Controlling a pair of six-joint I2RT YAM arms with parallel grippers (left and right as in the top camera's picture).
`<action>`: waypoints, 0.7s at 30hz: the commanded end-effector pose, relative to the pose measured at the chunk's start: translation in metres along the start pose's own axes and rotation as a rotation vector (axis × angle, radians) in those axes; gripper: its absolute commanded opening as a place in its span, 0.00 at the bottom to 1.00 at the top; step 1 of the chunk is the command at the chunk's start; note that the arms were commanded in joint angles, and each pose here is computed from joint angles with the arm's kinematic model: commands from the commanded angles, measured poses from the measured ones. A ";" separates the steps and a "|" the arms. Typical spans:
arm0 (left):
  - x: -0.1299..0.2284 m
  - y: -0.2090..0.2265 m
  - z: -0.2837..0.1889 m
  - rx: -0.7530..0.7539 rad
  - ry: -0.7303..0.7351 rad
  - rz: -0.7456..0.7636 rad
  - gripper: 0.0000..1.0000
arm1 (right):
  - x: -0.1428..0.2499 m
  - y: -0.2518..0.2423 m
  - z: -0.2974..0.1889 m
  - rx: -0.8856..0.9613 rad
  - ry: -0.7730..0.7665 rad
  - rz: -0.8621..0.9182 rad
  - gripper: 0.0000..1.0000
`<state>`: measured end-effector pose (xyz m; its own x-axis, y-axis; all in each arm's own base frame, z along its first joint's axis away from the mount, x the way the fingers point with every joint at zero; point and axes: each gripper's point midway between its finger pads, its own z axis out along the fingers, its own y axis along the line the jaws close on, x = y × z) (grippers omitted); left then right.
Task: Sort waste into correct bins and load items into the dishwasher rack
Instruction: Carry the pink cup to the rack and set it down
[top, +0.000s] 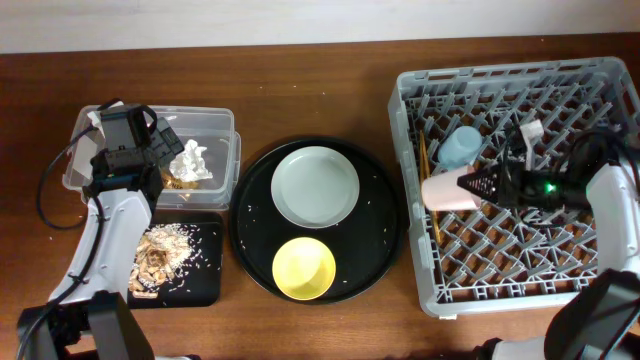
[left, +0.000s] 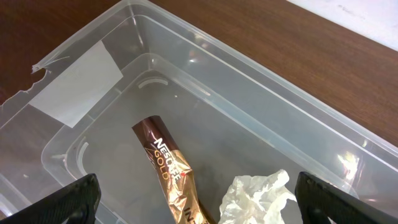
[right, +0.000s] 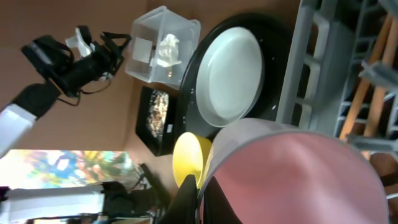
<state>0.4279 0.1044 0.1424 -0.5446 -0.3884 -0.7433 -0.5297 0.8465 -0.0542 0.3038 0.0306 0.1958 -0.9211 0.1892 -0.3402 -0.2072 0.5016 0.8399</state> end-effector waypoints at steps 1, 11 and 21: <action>-0.002 0.000 0.001 0.003 -0.003 0.002 0.99 | -0.005 -0.003 -0.002 -0.058 -0.047 -0.002 0.04; -0.002 0.000 0.001 0.002 -0.003 0.002 0.99 | 0.011 -0.074 0.010 -0.024 0.006 0.166 0.04; -0.002 0.000 0.001 0.002 -0.003 0.002 0.99 | 0.008 -0.106 -0.033 0.120 -0.053 0.306 0.22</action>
<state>0.4279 0.1044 0.1422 -0.5449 -0.3885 -0.7431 -0.5297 0.8465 -0.0541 0.3101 -0.0362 0.1292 -0.9090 0.4000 -0.1168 0.0848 0.4520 0.8880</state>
